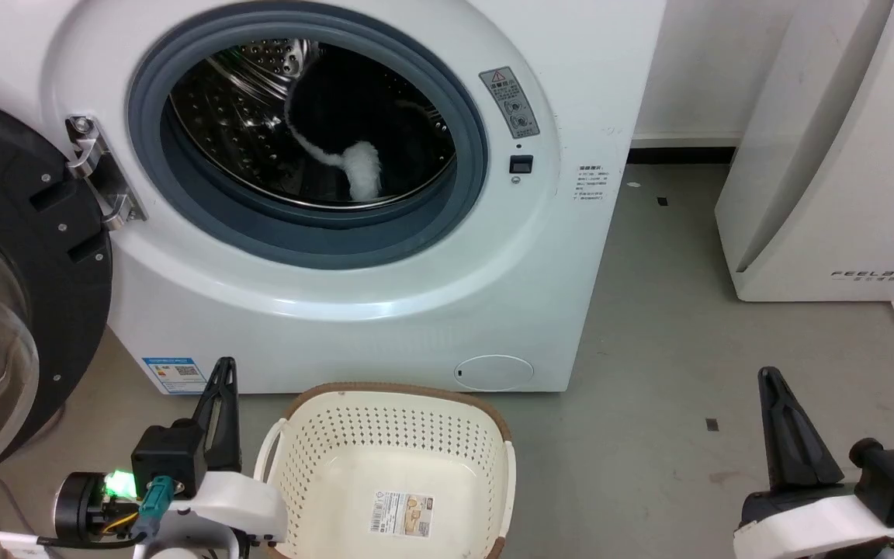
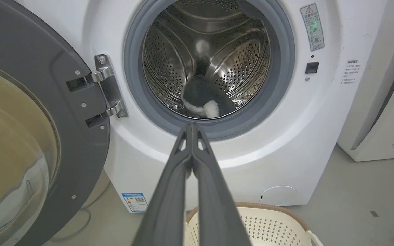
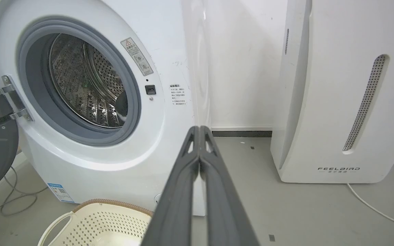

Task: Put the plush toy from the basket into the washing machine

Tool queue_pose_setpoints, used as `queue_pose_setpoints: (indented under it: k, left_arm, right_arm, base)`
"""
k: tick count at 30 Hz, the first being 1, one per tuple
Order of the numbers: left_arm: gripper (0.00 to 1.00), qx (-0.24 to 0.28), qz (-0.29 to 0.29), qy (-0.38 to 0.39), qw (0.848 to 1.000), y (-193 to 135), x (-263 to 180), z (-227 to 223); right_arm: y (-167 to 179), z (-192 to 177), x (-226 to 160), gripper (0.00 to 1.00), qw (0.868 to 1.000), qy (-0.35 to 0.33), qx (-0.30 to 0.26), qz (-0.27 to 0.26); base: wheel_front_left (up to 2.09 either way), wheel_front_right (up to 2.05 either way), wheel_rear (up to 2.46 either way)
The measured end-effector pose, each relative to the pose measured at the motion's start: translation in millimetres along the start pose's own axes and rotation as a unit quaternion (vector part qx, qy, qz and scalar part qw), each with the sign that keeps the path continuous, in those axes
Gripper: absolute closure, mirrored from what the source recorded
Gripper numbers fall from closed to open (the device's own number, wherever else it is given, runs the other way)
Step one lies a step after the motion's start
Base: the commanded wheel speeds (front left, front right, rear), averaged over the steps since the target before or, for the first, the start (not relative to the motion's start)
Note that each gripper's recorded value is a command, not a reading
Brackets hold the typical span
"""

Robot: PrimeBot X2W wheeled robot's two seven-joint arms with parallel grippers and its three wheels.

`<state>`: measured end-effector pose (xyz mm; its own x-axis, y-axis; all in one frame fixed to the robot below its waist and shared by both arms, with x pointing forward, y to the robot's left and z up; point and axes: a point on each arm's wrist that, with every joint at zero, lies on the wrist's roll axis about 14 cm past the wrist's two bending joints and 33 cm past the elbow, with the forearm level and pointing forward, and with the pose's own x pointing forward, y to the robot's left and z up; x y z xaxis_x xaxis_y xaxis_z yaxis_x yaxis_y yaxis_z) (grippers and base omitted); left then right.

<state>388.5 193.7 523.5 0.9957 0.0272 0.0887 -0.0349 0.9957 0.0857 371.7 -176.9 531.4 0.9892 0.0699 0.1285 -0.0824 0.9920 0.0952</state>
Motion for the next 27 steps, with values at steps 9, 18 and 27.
queue_pose_setpoints:
  k: [9,18,27]
  left_arm:
    - [1.00,-0.001,-0.001,0.003,1.000,-1.0,-0.7,2.3]
    - [1.00,-0.004,-0.003,0.008,1.000,-2.6,-3.0,1.8]
    - [1.00,-0.009,-0.005,0.010,1.000,-5.4,-3.4,3.9]
  right_arm:
    - [2.0,-1.7,-0.3,1.00,1.000,0.010,-0.008,0.004]
    - [4.0,-2.0,-0.4,1.00,1.000,0.015,-0.014,0.007]
    - [5.9,-4.2,-0.7,1.00,0.999,0.025,-0.022,0.011]
  base:
    - [0.00,0.00,0.00]
    - [0.00,0.00,0.00]
    - [0.00,0.00,0.00]
